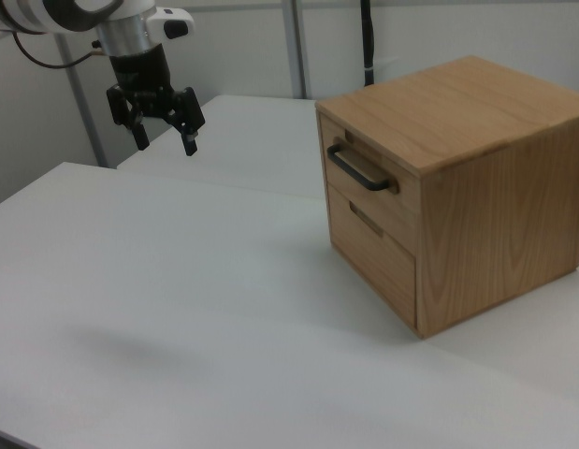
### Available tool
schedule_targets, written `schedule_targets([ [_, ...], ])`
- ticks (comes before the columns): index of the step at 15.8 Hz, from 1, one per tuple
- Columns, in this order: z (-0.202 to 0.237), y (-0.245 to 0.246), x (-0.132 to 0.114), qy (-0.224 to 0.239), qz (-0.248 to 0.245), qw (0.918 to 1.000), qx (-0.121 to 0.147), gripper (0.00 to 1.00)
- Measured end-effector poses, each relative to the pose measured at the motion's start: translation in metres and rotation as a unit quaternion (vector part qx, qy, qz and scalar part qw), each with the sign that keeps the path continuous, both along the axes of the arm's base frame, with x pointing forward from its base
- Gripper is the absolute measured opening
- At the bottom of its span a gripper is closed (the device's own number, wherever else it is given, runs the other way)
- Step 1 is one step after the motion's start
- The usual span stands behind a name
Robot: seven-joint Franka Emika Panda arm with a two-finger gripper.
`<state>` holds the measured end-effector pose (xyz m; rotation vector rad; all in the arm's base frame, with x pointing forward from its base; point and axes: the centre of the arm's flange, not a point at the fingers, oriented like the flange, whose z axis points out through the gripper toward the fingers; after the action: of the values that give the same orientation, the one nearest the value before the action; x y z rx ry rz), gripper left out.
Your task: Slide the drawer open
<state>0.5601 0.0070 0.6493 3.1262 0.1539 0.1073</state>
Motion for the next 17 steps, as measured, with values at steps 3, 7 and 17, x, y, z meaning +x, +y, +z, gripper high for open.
schedule_targets([
  [3, 0.0, 0.0, 0.0, 0.0, 0.0, 1.0, 0.0, 1.0],
  [7, -0.0003, 0.0, 0.0001, 0.0, 0.0, 1.0, 0.0, 1.0],
  [17, -0.0069, 0.0015, -0.0026, 0.018, 0.001, 0.9998, 0.0, 1.0],
])
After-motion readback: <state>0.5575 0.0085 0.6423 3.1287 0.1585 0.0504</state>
